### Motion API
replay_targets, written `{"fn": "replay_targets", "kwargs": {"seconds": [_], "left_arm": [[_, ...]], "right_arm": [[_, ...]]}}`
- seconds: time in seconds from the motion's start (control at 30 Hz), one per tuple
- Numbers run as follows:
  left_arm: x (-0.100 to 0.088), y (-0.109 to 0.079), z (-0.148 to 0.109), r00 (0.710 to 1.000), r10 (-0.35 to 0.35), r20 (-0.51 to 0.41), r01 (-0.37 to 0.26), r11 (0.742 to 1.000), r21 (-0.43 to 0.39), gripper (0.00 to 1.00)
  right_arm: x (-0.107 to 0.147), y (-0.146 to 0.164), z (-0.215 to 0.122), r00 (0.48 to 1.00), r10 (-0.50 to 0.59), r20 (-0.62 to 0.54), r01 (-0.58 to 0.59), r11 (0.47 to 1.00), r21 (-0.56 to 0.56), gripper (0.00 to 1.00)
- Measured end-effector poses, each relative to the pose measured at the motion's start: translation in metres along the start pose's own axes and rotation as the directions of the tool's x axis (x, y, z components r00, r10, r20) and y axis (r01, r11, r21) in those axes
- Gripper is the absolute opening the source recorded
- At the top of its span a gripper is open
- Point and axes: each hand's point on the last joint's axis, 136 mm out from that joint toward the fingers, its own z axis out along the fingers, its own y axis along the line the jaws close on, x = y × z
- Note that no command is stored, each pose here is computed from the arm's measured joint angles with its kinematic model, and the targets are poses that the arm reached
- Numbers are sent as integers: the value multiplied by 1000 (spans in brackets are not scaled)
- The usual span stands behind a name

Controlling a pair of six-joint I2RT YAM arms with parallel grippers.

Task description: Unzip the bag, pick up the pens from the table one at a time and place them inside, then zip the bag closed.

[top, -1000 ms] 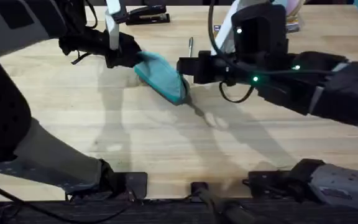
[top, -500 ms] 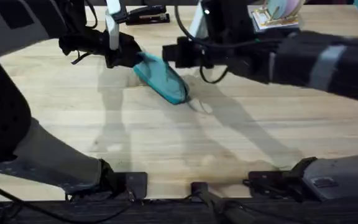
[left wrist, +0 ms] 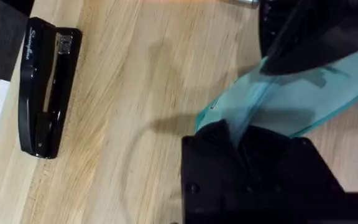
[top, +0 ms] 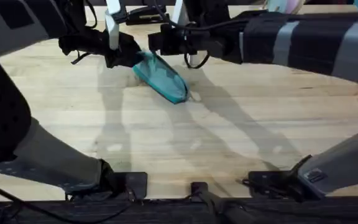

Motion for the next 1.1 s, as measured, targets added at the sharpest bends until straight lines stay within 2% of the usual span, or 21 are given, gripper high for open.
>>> {"fn": "replay_targets", "kwargs": {"seconds": [0.47, 0.5, 0.53, 0.7, 0.73, 0.8, 1.1], "left_arm": [[1, 1, -1, 1000, -1, -4, 1, 1000, -5, 42], [1, 1, -1, 1000, -1, -3, 1, 1000, -4, 42], [1, 1, -1, 1000, -2, -3, 2, 1000, -4, 42], [1, 0, -1, 1000, -3, -3, 3, 1000, -2, 42], [1, 0, -1, 1000, -3, -3, 3, 1000, -2, 42], [1, 0, -1, 1000, -3, -2, 3, 1000, -2, 42], [1, 0, -1, 1000, -3, -2, 3, 1000, -2, 42]], "right_arm": [[0, 7, 10, 999, -32, 0, 32, 999, -11, 32], [1, 6, 9, 999, -35, -7, 35, 999, -8, 68], [1, 6, 8, 999, -41, -12, 41, 999, -5, 164], [-1, 8, -13, 995, -87, -39, 87, 996, 14, 879], [-3, 9, -19, 994, -103, -42, 104, 994, 17, 967], [-6, 9, -33, 991, -122, -46, 123, 992, 25, 995], [-21, 6, -110, 979, -197, -47, 200, 977, 76, 996]]}}
